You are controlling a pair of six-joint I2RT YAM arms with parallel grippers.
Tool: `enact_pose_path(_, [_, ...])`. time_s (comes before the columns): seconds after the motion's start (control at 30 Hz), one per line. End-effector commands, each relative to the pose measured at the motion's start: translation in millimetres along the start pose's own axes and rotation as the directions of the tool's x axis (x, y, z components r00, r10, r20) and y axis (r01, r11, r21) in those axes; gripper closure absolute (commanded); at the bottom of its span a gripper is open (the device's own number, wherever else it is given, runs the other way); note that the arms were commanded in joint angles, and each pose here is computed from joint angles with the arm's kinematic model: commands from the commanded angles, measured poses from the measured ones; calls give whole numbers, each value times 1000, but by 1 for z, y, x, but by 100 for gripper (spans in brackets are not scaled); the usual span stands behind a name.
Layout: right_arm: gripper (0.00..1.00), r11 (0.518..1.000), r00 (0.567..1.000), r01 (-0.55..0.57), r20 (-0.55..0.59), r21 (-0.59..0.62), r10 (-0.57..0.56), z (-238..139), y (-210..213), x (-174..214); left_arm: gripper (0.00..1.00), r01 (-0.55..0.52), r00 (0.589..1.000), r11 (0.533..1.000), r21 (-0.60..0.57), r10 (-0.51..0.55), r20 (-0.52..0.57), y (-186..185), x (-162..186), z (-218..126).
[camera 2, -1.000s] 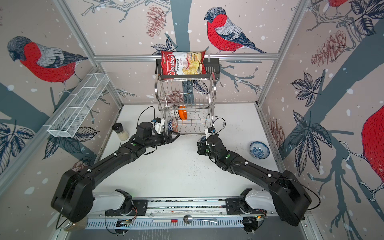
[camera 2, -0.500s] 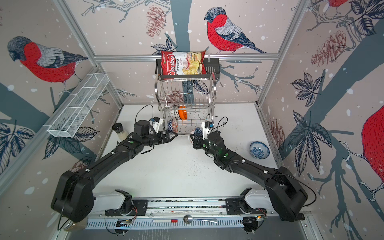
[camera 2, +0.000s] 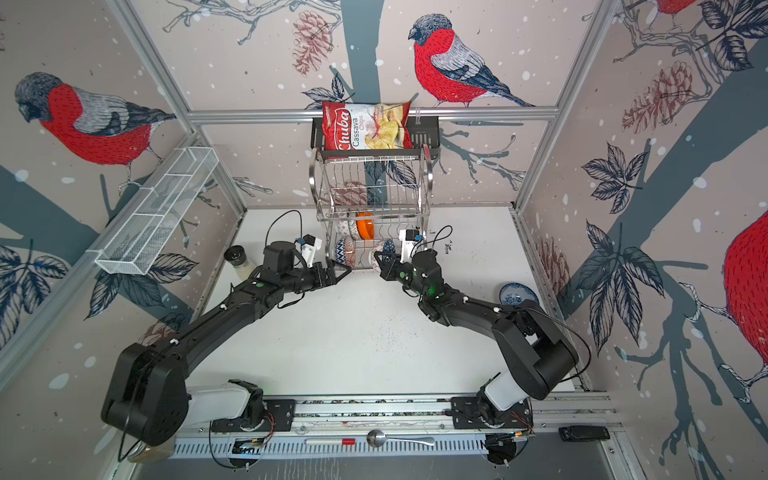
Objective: Load the bowls into the dish rack
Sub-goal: 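Lift the blue bowl upright toward the rack while the left gripper advances, then lower the blue bowl into the rack slots beside the orange-red bowl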
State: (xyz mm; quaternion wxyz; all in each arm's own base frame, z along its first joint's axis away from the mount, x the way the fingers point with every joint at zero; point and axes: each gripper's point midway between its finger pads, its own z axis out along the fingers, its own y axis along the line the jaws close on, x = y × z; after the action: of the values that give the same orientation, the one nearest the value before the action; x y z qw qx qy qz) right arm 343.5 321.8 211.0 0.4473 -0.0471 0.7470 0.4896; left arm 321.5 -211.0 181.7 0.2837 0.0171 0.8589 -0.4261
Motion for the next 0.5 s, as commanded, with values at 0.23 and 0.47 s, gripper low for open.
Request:
enact_pose_path(0.23, [100, 989, 999, -27, 31, -146, 32, 37, 19, -18, 2, 17, 999, 998, 59, -18, 33, -2, -11, -6])
enact_pose_path(0.47, [100, 980, 998, -59, 27, -191, 65, 55, 14, -15, 2, 32, 999, 997, 65, -34, 41, 2, -14, -8])
